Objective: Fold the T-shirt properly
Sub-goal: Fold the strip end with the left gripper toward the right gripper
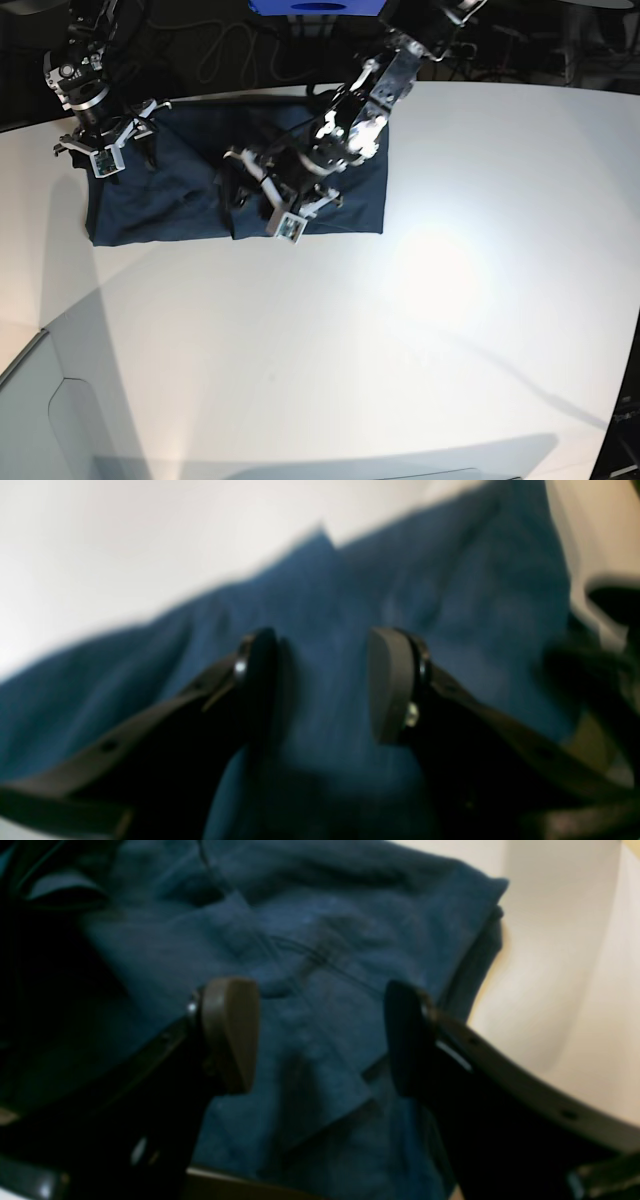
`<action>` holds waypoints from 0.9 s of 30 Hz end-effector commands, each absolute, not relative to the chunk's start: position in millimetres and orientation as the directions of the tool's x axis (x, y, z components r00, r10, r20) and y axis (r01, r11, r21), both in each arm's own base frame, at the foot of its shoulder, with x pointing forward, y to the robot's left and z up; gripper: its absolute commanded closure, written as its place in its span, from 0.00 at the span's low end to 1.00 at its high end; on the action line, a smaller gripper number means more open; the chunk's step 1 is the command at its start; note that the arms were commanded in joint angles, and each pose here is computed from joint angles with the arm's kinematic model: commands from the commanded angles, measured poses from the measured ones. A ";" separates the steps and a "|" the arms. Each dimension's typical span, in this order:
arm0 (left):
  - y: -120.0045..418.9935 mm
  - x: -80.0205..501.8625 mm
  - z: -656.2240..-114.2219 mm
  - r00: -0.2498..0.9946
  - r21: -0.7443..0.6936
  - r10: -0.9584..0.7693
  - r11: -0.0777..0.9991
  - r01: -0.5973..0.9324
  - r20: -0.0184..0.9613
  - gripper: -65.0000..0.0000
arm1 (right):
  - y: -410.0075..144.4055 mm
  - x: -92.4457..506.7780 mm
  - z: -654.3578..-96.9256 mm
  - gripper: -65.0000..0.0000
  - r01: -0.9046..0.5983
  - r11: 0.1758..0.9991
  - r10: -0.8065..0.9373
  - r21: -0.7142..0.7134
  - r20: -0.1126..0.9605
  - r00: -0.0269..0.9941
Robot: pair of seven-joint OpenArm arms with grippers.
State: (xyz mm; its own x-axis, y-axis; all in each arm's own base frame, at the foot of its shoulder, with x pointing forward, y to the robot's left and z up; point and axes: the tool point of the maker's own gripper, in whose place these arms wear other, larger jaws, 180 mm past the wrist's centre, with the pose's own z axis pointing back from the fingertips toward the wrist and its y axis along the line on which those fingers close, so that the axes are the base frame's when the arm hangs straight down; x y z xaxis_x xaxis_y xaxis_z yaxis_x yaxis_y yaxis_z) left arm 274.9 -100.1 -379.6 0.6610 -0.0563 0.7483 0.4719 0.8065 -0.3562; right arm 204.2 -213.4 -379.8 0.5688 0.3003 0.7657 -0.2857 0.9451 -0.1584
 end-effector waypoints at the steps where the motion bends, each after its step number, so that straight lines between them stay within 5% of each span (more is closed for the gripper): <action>1: -111.7 282.4 -368.7 0.643 -0.374 -0.031 0.792 0.482 0.765 0.57 | -212.2 210.4 -365.9 0.42 -0.294 0.941 0.307 -0.170 0.794 0.524; 11: -140.8 299.2 -362.1 0.651 -0.404 -0.011 0.776 0.484 0.759 0.57 | -210.0 214.3 -346.7 0.42 -0.304 0.929 0.341 -0.212 0.808 0.481; 17: -138.7 304.8 -362.5 0.650 -0.401 -0.008 0.782 0.478 0.760 0.57 | -229.5 225.8 -332.8 0.24 -0.244 0.937 0.338 -0.249 0.822 0.458; 22: -87.8 322.2 -304.4 0.515 -0.364 0.093 0.812 0.456 0.852 0.57 | -256.0 235.0 -342.3 0.24 -0.163 0.960 0.279 -0.228 0.830 0.483; 27: 20.6 333.2 -277.0 0.402 -0.291 0.160 0.912 0.288 0.901 0.57 | -267.6 232.7 -368.7 0.24 -0.126 0.977 0.214 -0.173 0.815 0.538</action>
State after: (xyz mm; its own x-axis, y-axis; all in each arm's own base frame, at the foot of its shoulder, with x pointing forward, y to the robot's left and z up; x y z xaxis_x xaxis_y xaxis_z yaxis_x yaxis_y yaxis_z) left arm 330.9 23.7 -287.4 0.4299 0.1525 0.8899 0.2729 0.9176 -0.2891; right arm 226.2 -266.7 -380.8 0.5778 0.2021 0.7907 -0.1197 0.9794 -0.1628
